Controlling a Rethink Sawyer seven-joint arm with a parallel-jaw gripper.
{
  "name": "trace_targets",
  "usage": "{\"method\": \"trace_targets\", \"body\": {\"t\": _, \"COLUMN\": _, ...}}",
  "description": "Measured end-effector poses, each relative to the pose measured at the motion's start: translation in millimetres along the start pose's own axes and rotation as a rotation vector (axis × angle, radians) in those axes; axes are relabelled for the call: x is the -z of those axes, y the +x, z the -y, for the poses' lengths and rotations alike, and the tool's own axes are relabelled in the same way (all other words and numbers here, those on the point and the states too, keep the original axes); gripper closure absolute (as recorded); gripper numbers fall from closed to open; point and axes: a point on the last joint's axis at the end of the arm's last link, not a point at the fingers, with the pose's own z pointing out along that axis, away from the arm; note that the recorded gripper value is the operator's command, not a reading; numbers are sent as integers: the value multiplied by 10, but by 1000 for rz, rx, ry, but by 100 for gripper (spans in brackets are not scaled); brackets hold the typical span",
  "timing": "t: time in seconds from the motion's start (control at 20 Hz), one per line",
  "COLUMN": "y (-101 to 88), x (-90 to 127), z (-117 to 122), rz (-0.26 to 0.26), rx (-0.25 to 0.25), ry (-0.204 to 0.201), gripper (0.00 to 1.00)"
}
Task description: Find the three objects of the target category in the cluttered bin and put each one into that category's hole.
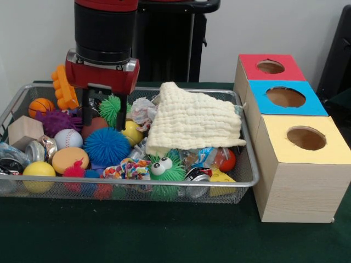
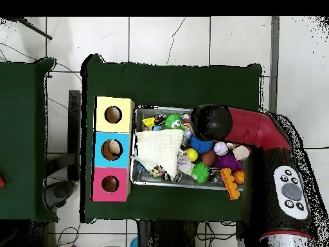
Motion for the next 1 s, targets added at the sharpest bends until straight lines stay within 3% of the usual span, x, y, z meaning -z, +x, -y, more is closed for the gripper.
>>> {"method": "trace_targets", "body": {"t": 0.5, "y": 72, "x": -177, "z": -42, "rz": -20, "rx": 2, "ry": -10, "gripper": 0}}
{"method": "trace_targets", "body": {"t": 1.0, "y": 113, "x": -384, "z": -70, "rz": -1, "rx": 3, "ry": -14, "gripper": 0}}
